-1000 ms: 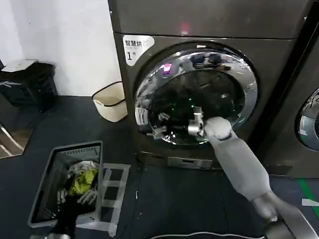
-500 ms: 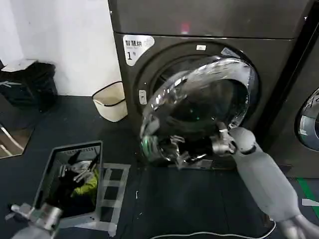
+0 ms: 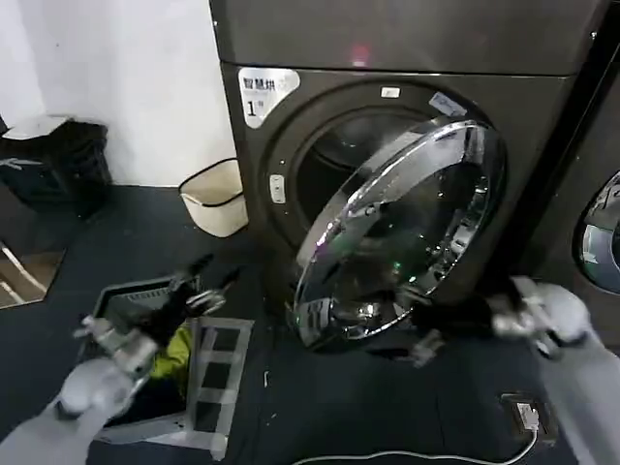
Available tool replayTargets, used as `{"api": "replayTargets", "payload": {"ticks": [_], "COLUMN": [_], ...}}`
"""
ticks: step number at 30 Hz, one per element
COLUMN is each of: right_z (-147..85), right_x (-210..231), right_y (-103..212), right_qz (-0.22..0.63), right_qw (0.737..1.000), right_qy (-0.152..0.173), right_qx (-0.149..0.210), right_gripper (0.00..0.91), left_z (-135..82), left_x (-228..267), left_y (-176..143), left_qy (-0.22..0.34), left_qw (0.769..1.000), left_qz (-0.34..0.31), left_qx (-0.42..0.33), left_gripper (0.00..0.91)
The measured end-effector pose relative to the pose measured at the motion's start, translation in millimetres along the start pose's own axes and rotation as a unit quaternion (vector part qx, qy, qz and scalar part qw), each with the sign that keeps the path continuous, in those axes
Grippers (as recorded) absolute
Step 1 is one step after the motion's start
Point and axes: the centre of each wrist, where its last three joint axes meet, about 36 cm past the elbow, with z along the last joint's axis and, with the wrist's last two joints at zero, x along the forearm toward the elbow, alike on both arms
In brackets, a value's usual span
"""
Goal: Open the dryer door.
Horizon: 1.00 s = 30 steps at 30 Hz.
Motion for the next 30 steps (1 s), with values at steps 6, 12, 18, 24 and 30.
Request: {"api": "replayTargets", "payload": {"ticks": [6,12,18,24,30], "right_z": [-8.3,-32.5,-58.8,-94.2,-128.2], "right_x": [88.7,148.0,202.9,254.5,299.1], "right_y": [56.7,105.2,144.9,177.1,203.6], "right_qz": [0.235,0.488,0.669,0.765,0.841], "right_qw": [0.972,0.871,0.737,0.626,0.525], "right_qy": [0.014,0.034,0.063,0.114,0.096], "right_qx": [0.023,0.048,0.069,0.097,0.091], "right_gripper": [0.907,0.907,0.907,0.907,0.907], "left_z": [8.6,8.2,11.7,18.3,15.3], "left_x": [-52.1,-90.2,-113.7,-140.9,-172.6], "left_y": [-10.4,-20.1,-38.9,-50.8,-77.3], "left_qy": [0.039,0.052,0.06,0.072,0.058], "left_qw": [0.996,0.988,0.98,0.97,0.957], "left_qz": [0.077,0.142,0.19,0.232,0.283], "left_qx": [0.013,0.026,0.021,0.017,0.011], "left_gripper": [0.907,0.907,0.907,0.907,0.907]}}
